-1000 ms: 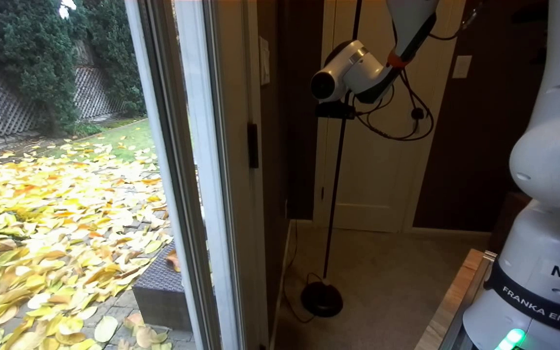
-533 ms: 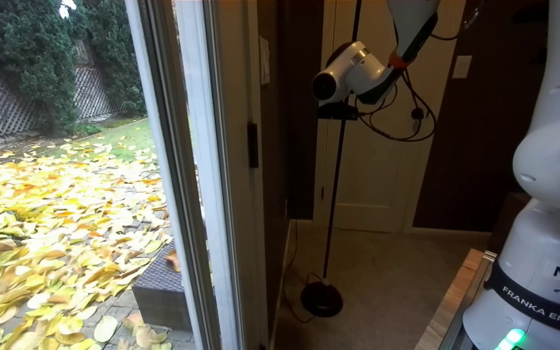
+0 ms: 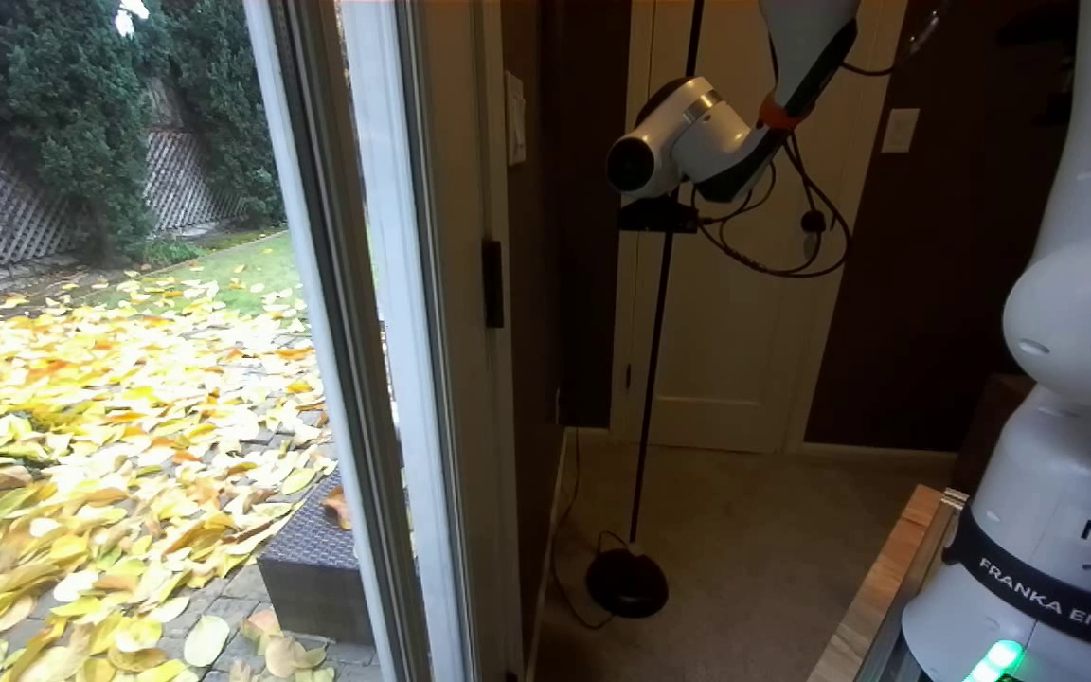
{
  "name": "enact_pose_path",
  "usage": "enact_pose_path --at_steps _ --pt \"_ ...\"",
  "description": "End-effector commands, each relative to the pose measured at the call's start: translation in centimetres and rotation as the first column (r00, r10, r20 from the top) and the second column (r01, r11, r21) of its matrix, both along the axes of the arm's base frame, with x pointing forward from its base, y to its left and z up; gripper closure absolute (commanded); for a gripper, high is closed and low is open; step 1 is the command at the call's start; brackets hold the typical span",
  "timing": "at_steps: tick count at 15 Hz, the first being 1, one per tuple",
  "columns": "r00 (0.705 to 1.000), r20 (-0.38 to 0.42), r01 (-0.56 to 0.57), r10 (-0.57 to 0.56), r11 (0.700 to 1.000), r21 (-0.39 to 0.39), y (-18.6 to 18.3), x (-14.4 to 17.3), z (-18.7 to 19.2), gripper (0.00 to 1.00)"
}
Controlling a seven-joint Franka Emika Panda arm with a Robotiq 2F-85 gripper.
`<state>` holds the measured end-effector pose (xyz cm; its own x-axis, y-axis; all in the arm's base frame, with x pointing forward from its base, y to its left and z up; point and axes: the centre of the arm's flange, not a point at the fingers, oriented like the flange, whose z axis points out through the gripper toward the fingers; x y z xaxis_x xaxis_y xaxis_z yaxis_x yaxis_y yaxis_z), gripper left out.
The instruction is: Move the lamp backwards
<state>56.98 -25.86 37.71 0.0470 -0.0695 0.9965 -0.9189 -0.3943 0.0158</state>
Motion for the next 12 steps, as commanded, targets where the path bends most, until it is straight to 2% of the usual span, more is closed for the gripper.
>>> enact_pose_path --at_steps 1,5,6,8,10,11,12 --pt "1.000 0.006 0.012 -0.012 1.000 0.009 0.65 -1.12 0.65 0.46" --pt "1.000 0.007 0.011 -0.011 1.000 0.007 0.65 -1.16 0.74 0.52" --pt "1.000 0.006 0.012 -0.012 1.000 0.006 0.65 -1.19 0.76 0.60" --pt "1.000 0.007 0.013 -0.013 1.000 0.006 0.72 -1.27 0.87 0.82" --pt "1.000 0.007 0.014 -0.014 1.000 0.005 0.82 -1.41 0.99 0.98" --pt "1.000 0.013 0.015 -0.015 1.000 0.005 0.92 -1.47 1.01 1.00" --pt "1.000 0.021 0.015 -0.016 1.000 0.011 1.09 -1.49 1.07 0.95"
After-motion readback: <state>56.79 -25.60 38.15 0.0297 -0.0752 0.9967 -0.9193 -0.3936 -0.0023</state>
